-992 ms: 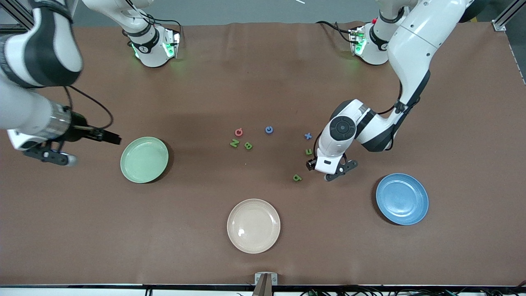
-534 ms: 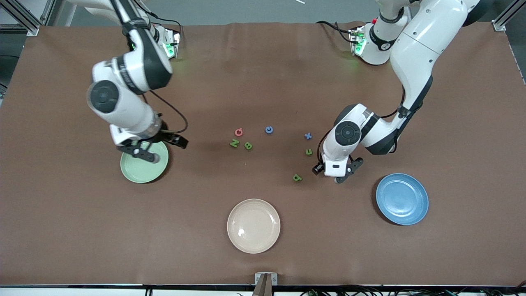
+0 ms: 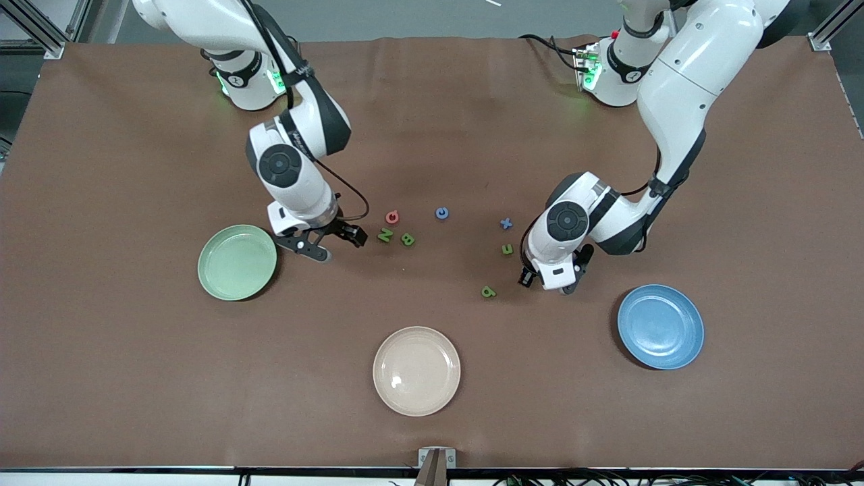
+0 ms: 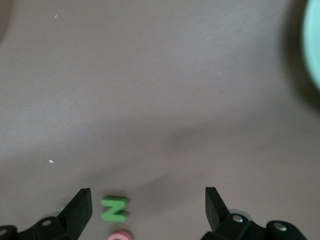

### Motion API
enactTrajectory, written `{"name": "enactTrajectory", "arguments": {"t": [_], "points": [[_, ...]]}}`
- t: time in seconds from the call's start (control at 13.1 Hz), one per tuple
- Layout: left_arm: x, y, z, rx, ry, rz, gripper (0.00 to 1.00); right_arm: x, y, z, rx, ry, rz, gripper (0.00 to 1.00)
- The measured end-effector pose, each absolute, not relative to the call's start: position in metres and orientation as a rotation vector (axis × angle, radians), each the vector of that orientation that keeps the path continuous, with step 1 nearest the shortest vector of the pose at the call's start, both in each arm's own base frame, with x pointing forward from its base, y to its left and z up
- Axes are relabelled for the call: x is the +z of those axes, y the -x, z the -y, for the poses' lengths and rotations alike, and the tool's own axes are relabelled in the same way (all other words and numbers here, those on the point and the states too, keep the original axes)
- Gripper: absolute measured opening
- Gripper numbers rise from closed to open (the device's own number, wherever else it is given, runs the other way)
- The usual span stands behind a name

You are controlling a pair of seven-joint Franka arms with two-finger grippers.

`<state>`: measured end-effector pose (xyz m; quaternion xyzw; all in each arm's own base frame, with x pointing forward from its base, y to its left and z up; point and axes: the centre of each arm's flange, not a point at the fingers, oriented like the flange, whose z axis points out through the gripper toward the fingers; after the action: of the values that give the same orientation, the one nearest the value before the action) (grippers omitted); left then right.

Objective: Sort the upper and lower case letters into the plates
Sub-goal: 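Carry the blue e to the blue plate while the right gripper reaches the N, then release the e onto the blue plate while the right gripper grasps the N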

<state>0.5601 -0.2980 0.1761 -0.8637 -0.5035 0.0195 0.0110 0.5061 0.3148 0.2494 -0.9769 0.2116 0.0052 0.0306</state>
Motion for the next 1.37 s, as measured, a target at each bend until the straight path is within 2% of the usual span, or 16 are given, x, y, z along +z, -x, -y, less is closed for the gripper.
{"name": "enactTrajectory", "arguments": {"t": [0.15, 0.23, 0.31, 0.46, 0.84, 1.22, 1.3, 1.37], "points": [[0.178, -0.563, 0.297, 0.056, 2.693, 1.581, 0.27, 0.217, -0.496, -0.332, -0.004, 3.008, -0.655, 0.99], [0.178, -0.563, 0.296, 0.055, 2.692, 1.584, 0.27, 0.201, -0.489, -0.341, -0.003, 3.016, -0.643, 0.95], [0.179, -0.565, 0.294, 0.052, 2.691, 1.589, 0.27, 0.190, -0.483, -0.348, 0.001, 3.024, -0.630, 0.95], [0.193, -0.582, 0.280, 0.009, 2.712, 1.580, 0.27, 0.183, -0.476, -0.358, 0.003, 3.031, -0.612, 0.81], [0.253, -0.644, 0.155, -0.060, 2.781, 1.346, 0.27, 0.187, -0.470, -0.372, -0.005, 3.021, -0.624, 0.76], [0.238, -0.667, 0.041, -0.024, 2.863, 1.142, 0.27, 0.182, -0.461, -0.383, -0.008, 3.012, -0.653, 0.70], [0.230, -0.671, 0.023, -0.029, 2.858, 1.120, 0.27, 0.178, -0.459, -0.384, -0.010, 3.012, -0.654, 0.66], [0.224, -0.673, 0.011, -0.031, 2.852, 1.117, 0.34, 0.173, -0.458, -0.384, -0.011, 3.013, -0.657, 0.66]]}}
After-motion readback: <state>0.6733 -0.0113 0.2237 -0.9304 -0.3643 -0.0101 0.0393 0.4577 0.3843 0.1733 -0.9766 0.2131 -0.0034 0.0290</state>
